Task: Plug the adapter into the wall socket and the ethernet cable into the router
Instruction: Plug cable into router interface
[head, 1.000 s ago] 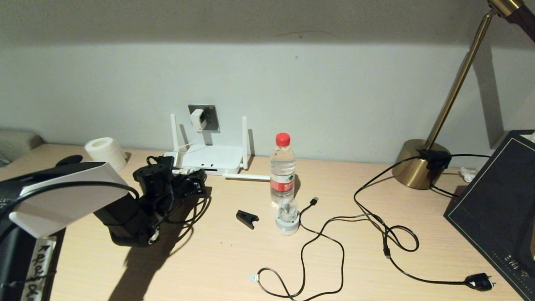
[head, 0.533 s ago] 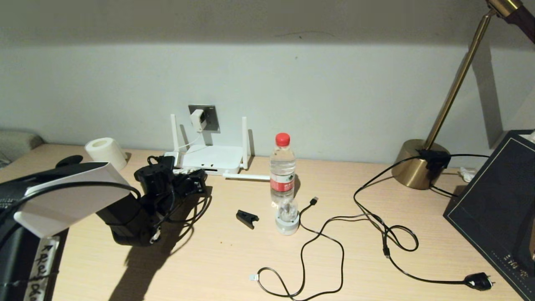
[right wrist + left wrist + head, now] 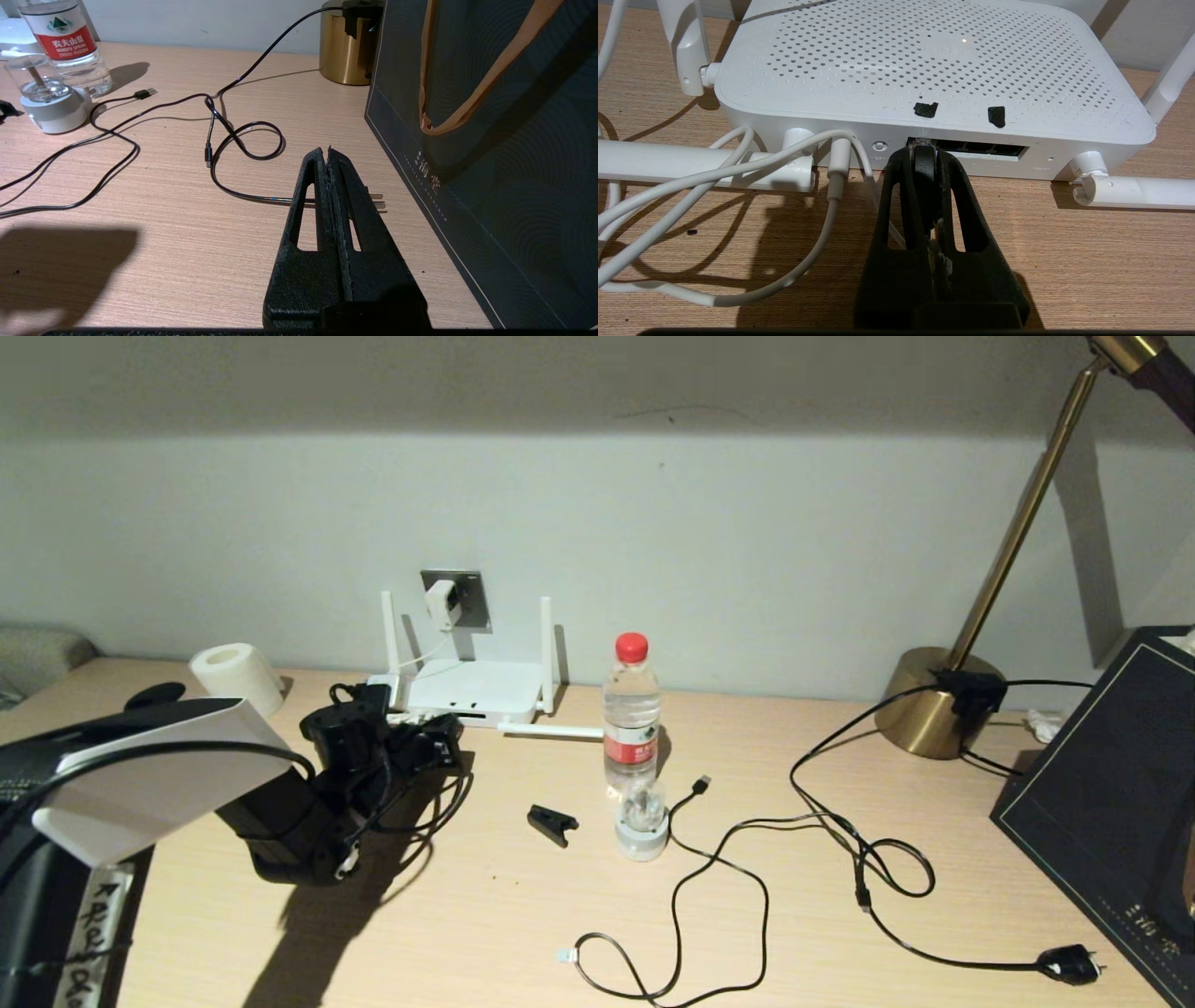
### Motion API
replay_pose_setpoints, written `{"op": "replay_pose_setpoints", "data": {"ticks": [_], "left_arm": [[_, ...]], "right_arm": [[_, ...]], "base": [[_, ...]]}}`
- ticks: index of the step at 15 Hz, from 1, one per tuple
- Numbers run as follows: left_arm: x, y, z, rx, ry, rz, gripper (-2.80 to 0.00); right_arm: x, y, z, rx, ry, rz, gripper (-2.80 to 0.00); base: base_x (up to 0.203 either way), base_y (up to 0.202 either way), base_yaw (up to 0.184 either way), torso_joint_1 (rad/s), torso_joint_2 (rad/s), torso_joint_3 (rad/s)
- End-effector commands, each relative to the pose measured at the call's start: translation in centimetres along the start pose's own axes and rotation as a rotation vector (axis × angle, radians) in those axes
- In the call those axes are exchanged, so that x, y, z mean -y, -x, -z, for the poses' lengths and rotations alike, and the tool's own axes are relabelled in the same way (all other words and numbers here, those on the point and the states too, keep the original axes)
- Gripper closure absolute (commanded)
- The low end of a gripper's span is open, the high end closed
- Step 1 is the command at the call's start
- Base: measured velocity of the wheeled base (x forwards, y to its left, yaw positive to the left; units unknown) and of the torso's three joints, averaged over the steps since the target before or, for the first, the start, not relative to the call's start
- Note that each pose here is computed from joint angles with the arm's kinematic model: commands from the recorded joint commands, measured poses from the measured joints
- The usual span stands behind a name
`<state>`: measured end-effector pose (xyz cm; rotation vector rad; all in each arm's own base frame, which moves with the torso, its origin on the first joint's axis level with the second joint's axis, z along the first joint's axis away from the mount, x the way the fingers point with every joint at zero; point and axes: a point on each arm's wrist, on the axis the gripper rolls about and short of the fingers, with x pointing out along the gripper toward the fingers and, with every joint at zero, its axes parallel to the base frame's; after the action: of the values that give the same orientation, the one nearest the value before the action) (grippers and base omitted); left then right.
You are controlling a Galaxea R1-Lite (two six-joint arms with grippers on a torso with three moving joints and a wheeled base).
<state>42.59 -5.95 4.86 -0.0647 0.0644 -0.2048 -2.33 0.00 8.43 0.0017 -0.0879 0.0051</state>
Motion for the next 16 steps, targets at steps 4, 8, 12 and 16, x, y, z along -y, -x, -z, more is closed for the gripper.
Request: {"op": "replay_pose_setpoints", "data": {"ticks": [4, 8, 12, 16], "left_arm": [[-0.04, -0.23, 0.21, 0.005, 0.0, 0.0, 0.0], [0.02, -0.19, 0.26, 0.004, 0.0, -0.001, 0.0], [0.02, -0.15, 0.23, 0.004, -0.001, -0.006, 0.0], [0.01, -0.1, 0.4, -0.002, -0.001, -0.006, 0.0]], "right_arm": [[0.0, -0.2, 0.99, -0.036, 0.0, -0.001, 0.0], [0.0, -0.2, 0.98, -0.035, 0.0, 0.0, 0.0], [0.0, -0.2, 0.99, -0.036, 0.0, -0.001, 0.0], [0.0, -0.2, 0.99, -0.036, 0.0, -0.001, 0.0]], "base": [[0.0, 0.0, 0.0, 0.0, 0.0, 0.0], [0.0, 0.0, 0.0, 0.0, 0.0, 0.0], [0.0, 0.0, 0.0, 0.0, 0.0, 0.0], [0.0, 0.0, 0.0, 0.0, 0.0, 0.0]]}}
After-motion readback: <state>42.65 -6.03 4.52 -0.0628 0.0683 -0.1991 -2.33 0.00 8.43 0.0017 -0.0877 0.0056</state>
